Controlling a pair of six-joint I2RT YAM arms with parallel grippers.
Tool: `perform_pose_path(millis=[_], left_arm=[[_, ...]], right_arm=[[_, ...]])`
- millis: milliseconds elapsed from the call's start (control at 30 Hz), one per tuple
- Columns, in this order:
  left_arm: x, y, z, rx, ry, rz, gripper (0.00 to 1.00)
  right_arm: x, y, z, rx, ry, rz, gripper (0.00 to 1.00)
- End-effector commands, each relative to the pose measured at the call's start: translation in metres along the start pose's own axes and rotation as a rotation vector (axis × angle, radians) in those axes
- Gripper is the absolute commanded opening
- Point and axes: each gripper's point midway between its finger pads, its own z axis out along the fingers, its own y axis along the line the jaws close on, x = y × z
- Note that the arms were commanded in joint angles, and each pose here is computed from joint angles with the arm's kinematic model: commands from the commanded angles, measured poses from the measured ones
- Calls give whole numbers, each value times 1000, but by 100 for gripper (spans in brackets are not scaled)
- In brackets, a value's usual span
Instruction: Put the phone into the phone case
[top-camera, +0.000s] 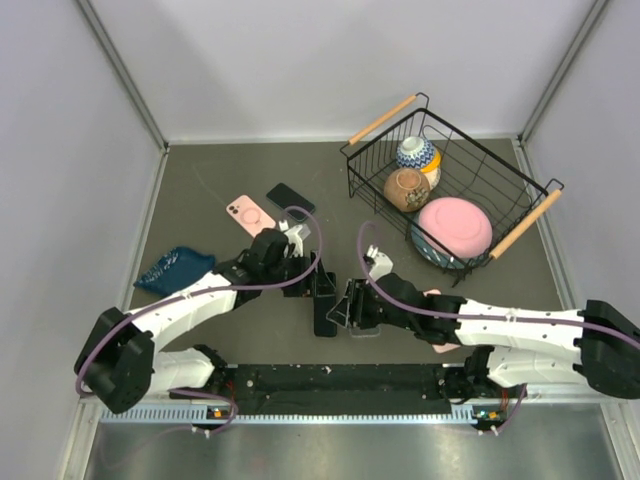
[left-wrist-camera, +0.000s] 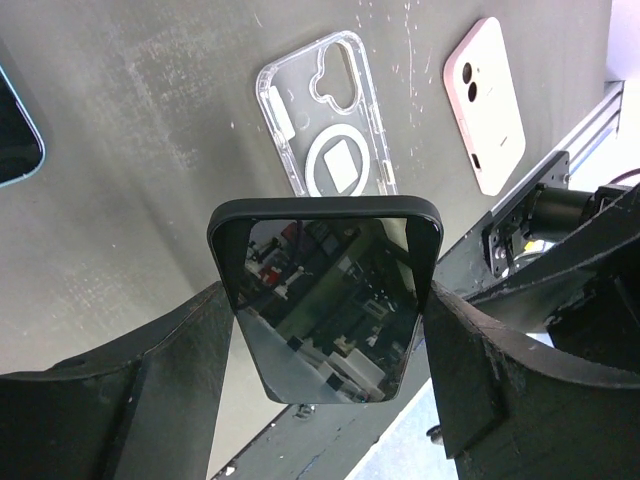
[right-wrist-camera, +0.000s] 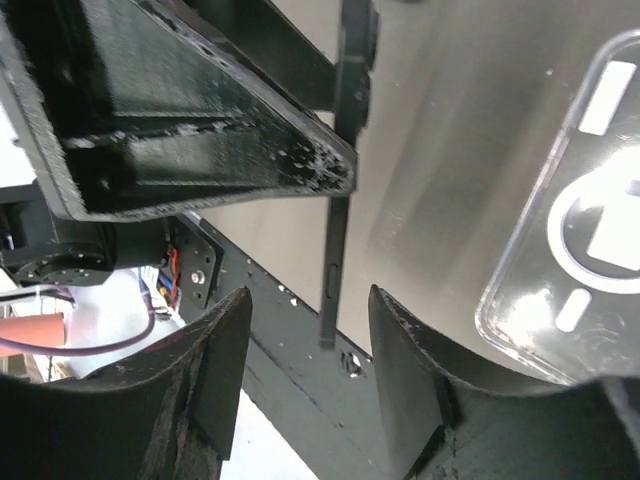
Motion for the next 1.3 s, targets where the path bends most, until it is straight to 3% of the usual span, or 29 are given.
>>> perform_pose_path(millis=[0, 133, 300, 433, 533, 600, 667, 700, 800, 1000, 1267], left_arm=[[-14, -25, -8, 108, -75, -29, 49], [-14, -32, -11, 151, -96, -50, 49], [-14, -33, -12, 171, -118, -70, 49], [-13, -34, -11, 184, -111, -81, 49], [-11, -36, -12, 189, -105, -66, 59], [-12, -36, -15, 186, -108, -37, 69], [-15, -36, -18, 177, -125, 0, 72], [-12, -32, -19, 158, -116, 0, 81], [-17, -29, -25, 121, -147, 49, 86], [-19, -29, -32, 112, -156, 131, 87], [-13, -10, -10, 59, -106, 131, 75]], right_arm=[[-20, 35, 6, -56, -63, -17, 48], [-18, 28, 12, -22, -69, -5, 36], [-19, 20, 15, 13, -80, -5, 29], [-15, 15, 19, 32, -68, -13, 11], [-15, 15, 20, 38, -68, -15, 0], [-17, 11, 19, 55, -78, -14, 0], [-19, 7, 14, 77, -86, -20, 0], [-20, 5, 11, 88, -89, -23, 0], [-26, -7, -4, 151, -103, -37, 0], [-36, -30, -33, 231, -74, -55, 0], [-50, -63, -43, 289, -67, 2, 0]])
